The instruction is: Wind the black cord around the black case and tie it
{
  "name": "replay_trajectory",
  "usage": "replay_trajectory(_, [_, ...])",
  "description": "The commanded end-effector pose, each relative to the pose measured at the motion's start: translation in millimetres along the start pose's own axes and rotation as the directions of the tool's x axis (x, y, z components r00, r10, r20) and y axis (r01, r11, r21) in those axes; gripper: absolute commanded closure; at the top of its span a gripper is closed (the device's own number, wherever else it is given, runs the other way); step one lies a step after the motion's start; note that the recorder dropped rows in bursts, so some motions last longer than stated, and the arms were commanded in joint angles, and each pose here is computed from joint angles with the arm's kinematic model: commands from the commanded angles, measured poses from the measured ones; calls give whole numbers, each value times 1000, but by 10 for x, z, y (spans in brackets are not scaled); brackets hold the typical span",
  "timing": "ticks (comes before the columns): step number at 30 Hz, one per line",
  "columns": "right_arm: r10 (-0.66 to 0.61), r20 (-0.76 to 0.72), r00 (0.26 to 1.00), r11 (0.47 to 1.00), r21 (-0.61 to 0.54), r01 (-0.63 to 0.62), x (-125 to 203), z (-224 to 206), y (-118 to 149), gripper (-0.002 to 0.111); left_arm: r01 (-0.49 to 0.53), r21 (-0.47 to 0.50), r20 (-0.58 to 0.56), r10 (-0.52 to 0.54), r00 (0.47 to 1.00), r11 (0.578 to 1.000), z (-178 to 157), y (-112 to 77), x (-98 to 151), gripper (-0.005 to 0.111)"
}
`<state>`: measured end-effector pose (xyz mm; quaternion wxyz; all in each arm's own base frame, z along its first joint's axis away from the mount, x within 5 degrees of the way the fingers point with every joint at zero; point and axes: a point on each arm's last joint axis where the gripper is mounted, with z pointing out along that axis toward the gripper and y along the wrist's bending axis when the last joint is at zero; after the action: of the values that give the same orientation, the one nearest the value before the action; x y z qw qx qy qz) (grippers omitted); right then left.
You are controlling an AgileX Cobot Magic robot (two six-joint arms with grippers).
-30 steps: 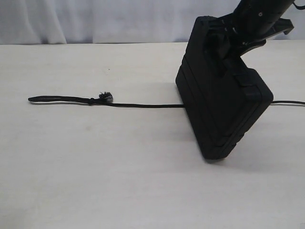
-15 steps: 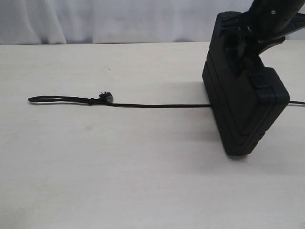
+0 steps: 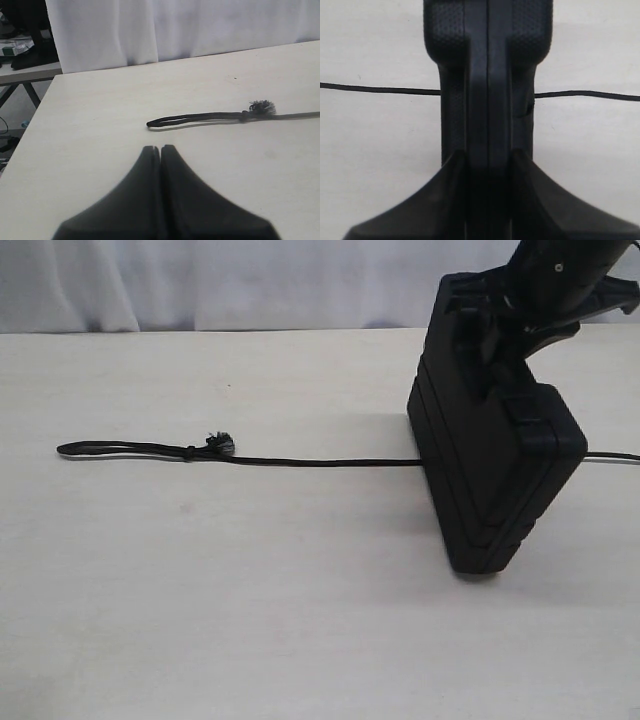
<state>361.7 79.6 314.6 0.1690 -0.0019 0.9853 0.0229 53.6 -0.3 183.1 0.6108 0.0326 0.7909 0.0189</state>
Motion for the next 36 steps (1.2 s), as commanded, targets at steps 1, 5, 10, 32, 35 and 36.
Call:
replay_trajectory(1, [33,52,998,998,50,-35,-36,-88,-56,104,5,9,13,-6,1000,1000,1,-6,-3,107])
replay_trajectory(5, [30,43,999,998,59,-33,-33,-66,-61,104,5,9,13,-6,1000,1000,1,-6,-3,107])
replay_trajectory(10, [46,20,999,999,27,-46,-33,-4,-26,104,5,9,13,-6,1000,1000,1,-6,-3,107])
replay_trajectory(32, [23,3,1000,999,33,-23,-21,4,-30,104,89,29,160,-93,983,996,-11,-11,-139,107])
replay_trajectory(35, [23,3,1000,999,33,-23,-21,4,-30,104,264,85,303,-277,912,961,-45,4,-278,107])
replay_trajectory(36, [23,3,1000,999,33,-23,-21,4,-30,104,293,93,339,-307,889,952,-57,17,-311,107])
